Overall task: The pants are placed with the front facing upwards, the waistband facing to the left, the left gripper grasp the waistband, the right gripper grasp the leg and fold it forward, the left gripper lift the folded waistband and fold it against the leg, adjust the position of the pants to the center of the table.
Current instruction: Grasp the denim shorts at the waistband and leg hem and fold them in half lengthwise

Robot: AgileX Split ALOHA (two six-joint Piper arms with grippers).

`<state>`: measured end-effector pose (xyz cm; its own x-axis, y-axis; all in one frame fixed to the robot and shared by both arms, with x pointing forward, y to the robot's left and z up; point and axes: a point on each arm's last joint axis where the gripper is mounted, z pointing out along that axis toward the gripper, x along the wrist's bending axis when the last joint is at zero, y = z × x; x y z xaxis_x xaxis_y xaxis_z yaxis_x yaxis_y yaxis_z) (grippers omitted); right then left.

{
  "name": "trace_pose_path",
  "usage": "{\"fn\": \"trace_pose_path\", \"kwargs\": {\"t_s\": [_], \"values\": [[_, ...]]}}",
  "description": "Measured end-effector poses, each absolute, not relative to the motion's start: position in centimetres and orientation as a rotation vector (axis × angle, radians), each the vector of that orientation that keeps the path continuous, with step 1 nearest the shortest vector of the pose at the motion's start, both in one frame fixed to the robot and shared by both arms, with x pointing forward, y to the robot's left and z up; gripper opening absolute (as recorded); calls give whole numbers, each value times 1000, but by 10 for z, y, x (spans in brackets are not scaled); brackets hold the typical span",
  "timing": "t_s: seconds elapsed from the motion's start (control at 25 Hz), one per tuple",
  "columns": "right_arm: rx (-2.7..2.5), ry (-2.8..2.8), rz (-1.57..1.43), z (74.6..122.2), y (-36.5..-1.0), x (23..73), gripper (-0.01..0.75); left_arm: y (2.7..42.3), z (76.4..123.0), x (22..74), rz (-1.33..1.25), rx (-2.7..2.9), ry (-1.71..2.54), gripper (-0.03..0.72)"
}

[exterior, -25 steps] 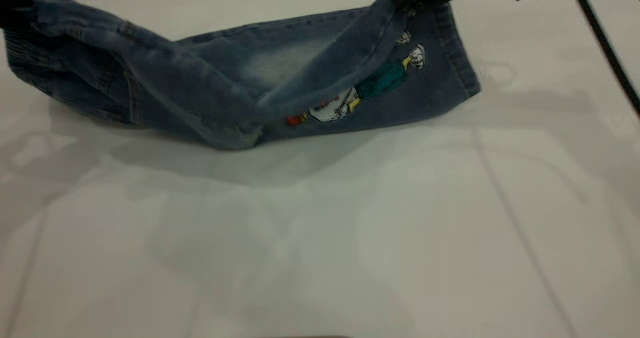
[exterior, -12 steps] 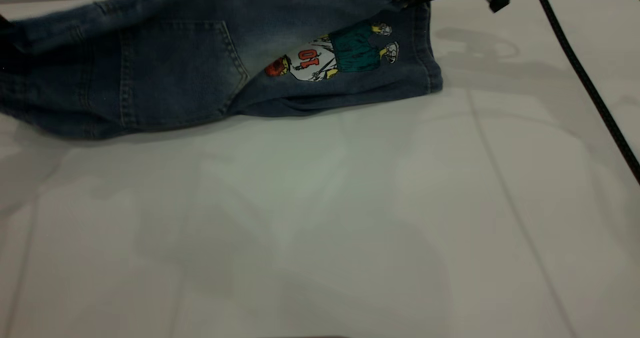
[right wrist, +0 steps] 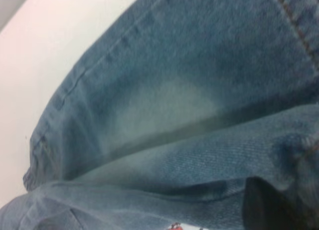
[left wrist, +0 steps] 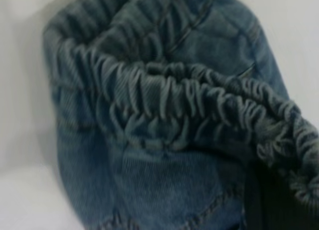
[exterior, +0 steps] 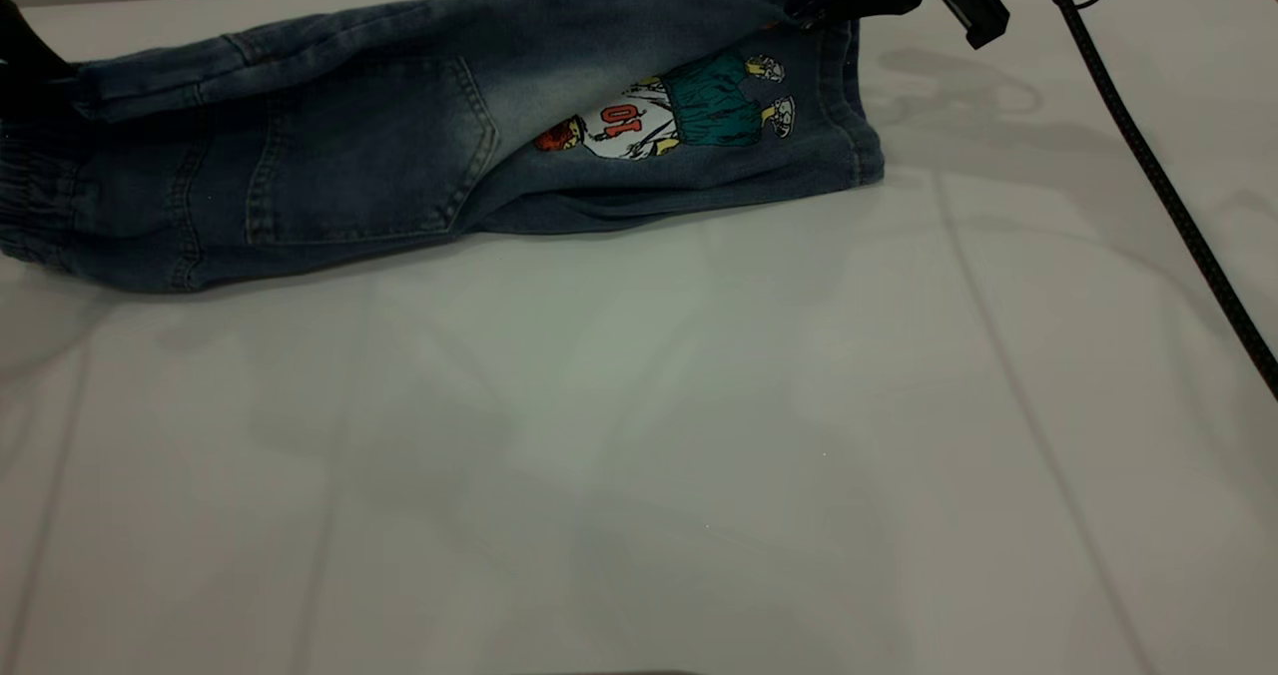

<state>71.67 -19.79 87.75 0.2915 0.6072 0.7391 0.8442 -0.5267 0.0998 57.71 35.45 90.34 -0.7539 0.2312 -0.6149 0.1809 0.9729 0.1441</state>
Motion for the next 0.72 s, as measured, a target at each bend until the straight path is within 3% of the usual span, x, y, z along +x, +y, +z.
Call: {"fn": "trace_pose_path", "kwargs": {"t_s": [0.28,0.44,0.72], "values": [[-2307,-1273,-1121,878,-201,721,81,355,898,580,105,323,2452,102],[-2305,-1261,-1152,879,-201,723,216,355,898,580,129,384,2445,154],[-2171,-1375,-1202,883,-195,720,491,358,899,582,264,654,2401,384]]}}
